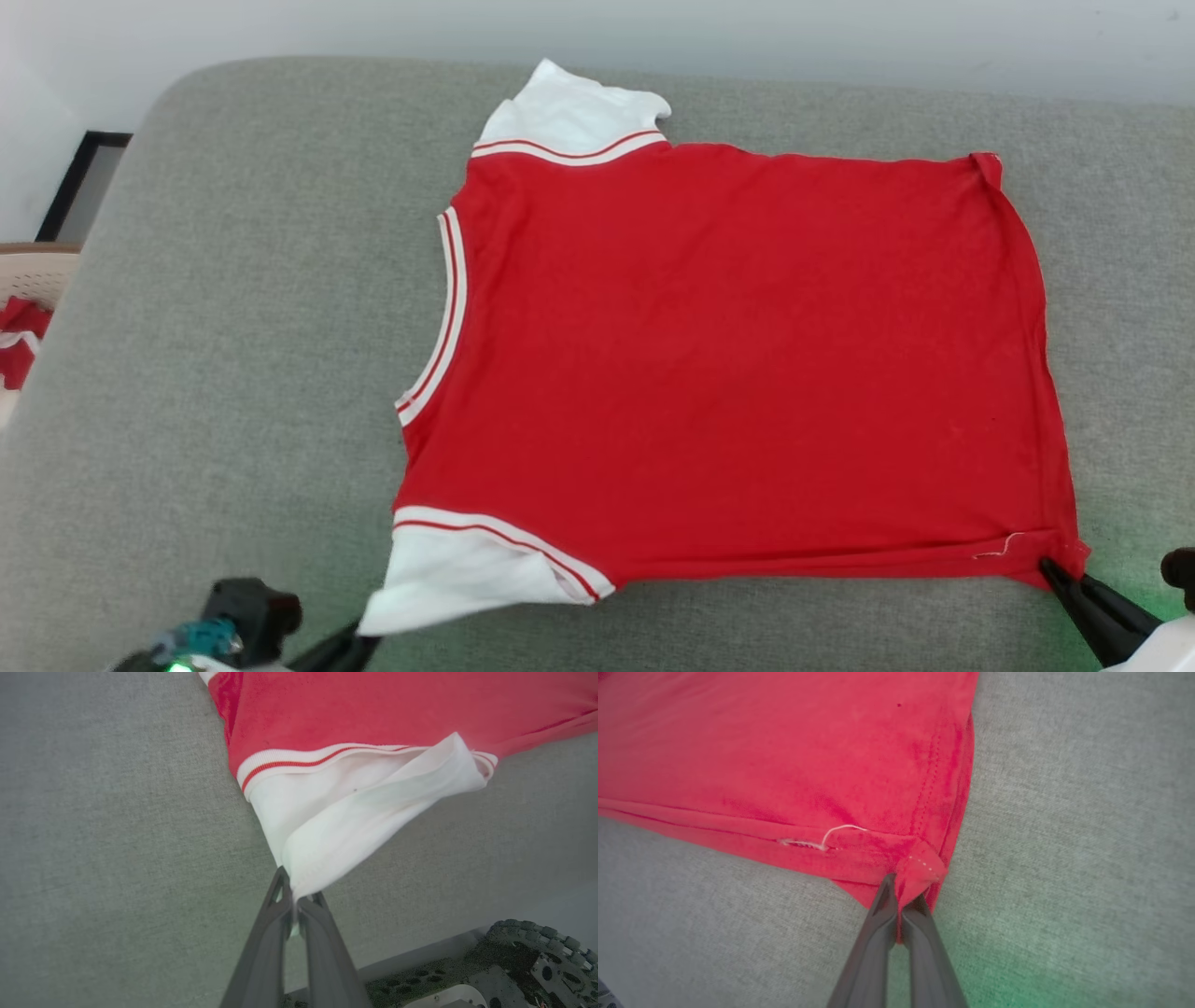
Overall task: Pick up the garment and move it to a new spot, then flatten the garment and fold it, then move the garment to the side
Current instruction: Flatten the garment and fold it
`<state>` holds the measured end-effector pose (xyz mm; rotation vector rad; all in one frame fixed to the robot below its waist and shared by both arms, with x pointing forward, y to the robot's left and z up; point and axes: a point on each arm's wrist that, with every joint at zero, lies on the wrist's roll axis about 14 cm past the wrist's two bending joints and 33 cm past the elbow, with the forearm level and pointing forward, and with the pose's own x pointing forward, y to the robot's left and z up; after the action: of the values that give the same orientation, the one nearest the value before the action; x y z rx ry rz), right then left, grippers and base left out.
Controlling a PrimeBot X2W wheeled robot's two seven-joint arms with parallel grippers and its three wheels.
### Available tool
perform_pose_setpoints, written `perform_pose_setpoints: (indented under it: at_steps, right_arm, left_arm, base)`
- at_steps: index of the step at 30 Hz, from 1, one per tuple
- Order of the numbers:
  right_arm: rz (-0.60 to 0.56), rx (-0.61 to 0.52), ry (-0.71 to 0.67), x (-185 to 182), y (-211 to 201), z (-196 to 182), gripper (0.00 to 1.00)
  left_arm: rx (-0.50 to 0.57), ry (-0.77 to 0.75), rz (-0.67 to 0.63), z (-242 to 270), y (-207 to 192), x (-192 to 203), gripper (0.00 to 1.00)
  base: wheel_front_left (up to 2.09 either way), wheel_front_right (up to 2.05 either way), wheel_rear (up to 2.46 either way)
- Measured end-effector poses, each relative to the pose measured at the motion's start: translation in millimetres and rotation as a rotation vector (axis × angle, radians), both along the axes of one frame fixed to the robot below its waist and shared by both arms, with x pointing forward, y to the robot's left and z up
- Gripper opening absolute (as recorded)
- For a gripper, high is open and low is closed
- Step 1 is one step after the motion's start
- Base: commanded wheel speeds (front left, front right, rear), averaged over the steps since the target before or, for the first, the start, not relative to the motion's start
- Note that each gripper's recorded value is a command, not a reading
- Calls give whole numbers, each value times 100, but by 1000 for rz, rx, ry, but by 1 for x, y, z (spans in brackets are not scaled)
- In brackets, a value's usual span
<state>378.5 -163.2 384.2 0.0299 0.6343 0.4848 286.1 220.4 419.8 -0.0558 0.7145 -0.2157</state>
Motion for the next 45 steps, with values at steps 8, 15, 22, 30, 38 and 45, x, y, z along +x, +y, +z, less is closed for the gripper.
perform_pose_setpoints:
  at_steps: [8,15,22,30,38,45]
  right_arm:
    - [-7,12,-54,11,7,23,0]
    - [-20,15,-124,43,14,50,0]
    - [-53,-16,-120,73,9,44,0]
    - [-63,-48,-58,94,11,22,0]
    - [-55,-67,16,99,12,8,0]
    - [-42,-75,58,100,15,7,15]
  left_arm:
    - [129,-143,-84,39,16,48,0]
    - [235,-238,-197,69,18,101,0]
    - [270,-248,-288,63,11,149,0]
    - [245,-127,-337,20,6,174,0]
    - [211,-10,-331,-13,5,176,7]
    - [161,37,-254,-15,12,176,92]
  base:
    - [0,0,0]
    - [0,0,0]
    - [0,0,0]
    - [0,0,0]
    - [0,0,0]
    - [0,0,0]
